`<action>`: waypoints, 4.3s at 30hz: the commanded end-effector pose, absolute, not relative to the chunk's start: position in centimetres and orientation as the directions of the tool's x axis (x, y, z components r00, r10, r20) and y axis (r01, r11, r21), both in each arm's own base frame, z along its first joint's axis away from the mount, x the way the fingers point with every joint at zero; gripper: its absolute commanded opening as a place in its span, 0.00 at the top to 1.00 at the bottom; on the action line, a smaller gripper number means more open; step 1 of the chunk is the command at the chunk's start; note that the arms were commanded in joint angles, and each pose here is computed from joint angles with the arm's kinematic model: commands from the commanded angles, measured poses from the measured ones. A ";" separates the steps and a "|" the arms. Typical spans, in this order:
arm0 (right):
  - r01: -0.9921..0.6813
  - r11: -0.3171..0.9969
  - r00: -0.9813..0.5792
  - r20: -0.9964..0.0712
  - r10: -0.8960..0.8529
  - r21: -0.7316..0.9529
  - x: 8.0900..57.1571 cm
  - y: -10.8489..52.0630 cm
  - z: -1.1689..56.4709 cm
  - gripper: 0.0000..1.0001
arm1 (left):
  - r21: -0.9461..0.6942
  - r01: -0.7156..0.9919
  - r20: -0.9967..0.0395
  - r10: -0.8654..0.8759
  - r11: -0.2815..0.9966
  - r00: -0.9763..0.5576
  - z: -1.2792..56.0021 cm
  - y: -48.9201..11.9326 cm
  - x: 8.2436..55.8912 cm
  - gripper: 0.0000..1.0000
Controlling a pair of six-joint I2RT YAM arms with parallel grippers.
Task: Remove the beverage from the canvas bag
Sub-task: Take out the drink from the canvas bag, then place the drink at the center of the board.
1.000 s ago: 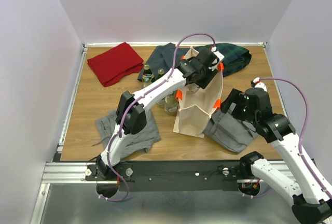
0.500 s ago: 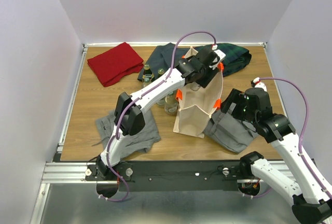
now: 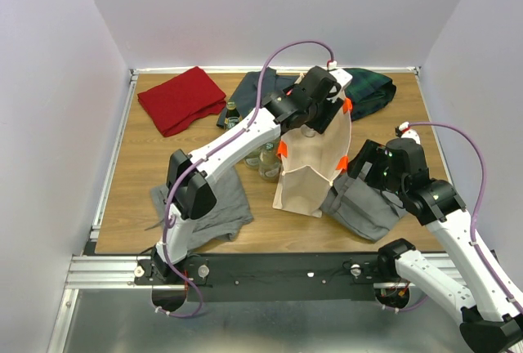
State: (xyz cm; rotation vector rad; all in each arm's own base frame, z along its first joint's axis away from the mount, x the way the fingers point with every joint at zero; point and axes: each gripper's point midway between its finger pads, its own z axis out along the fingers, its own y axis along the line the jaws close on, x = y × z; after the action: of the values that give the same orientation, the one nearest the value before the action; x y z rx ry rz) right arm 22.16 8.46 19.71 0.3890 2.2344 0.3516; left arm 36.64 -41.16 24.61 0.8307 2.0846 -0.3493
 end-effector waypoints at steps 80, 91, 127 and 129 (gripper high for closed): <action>0.144 0.906 -0.592 -0.699 0.400 0.397 22.1 8.6 20.0 0.03 | -0.131 0.709 -0.963 0.079 0.693 -0.256 46.6 -33.3 27.3 1.00; 0.146 0.909 -0.599 -0.696 0.396 0.391 22.2 8.6 19.9 0.03 | -0.101 0.663 -0.973 0.067 0.741 -0.223 47.7 -30.5 26.9 1.00; 0.122 0.913 -0.632 -0.679 0.374 0.389 22.1 9.2 19.3 0.03 | -0.179 0.444 -0.946 -0.030 0.878 -0.323 40.1 -23.2 25.1 1.00; 0.122 0.913 -0.632 -0.678 0.374 0.390 22.1 9.2 19.4 0.03 | -0.182 0.433 -0.939 -0.025 0.883 -0.344 38.8 -23.1 25.1 1.00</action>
State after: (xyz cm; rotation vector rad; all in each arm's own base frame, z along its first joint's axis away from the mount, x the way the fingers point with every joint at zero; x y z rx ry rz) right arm 21.95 8.87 19.44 0.3756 2.2486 0.3764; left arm 24.86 -23.72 36.32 0.4317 1.9674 -0.4242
